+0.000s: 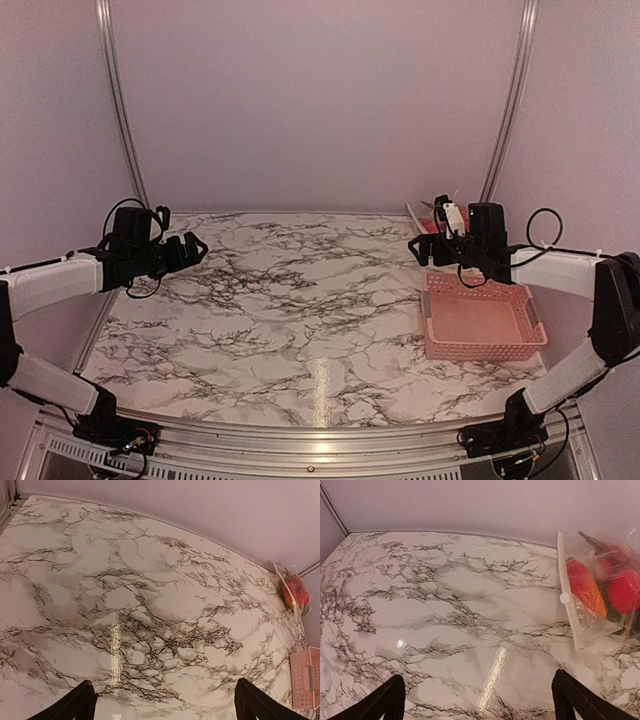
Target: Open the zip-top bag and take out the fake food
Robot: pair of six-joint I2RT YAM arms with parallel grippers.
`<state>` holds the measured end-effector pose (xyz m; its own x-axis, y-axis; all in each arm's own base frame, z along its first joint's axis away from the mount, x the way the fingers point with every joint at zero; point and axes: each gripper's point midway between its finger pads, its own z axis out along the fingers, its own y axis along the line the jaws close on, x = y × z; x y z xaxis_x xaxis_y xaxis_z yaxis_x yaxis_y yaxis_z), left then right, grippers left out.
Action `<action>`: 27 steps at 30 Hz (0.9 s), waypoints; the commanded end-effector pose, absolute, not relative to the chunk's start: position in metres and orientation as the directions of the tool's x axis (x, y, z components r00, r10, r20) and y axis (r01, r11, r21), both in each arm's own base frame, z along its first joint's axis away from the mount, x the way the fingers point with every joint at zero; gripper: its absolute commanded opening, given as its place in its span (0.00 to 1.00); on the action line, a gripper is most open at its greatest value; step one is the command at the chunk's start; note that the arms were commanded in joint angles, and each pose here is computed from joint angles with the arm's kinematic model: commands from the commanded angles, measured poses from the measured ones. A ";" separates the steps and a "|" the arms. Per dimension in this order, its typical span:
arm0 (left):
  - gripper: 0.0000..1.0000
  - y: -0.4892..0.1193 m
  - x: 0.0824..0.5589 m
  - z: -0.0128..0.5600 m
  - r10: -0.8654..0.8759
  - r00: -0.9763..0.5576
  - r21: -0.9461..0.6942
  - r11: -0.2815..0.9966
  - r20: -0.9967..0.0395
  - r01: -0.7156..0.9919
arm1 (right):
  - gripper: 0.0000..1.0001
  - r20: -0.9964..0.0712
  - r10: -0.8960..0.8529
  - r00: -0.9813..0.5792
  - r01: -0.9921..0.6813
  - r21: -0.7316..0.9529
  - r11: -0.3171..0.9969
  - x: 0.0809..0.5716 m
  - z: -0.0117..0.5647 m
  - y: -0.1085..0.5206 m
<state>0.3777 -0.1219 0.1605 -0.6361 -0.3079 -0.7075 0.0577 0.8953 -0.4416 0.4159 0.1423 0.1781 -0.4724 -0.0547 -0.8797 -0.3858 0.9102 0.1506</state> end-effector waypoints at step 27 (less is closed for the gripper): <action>0.99 -0.133 0.377 0.145 -0.313 -0.647 -0.451 0.891 -0.695 0.052 | 0.81 -0.708 -0.375 -0.598 -0.124 -0.381 0.916 0.570 0.137 0.107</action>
<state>0.3805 -0.1349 0.1492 -0.6431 -0.3255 -0.6932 0.0583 0.8817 -0.4681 0.5561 0.1121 0.1457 -0.5668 -0.3040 -0.7657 -0.1498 0.9519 -0.2671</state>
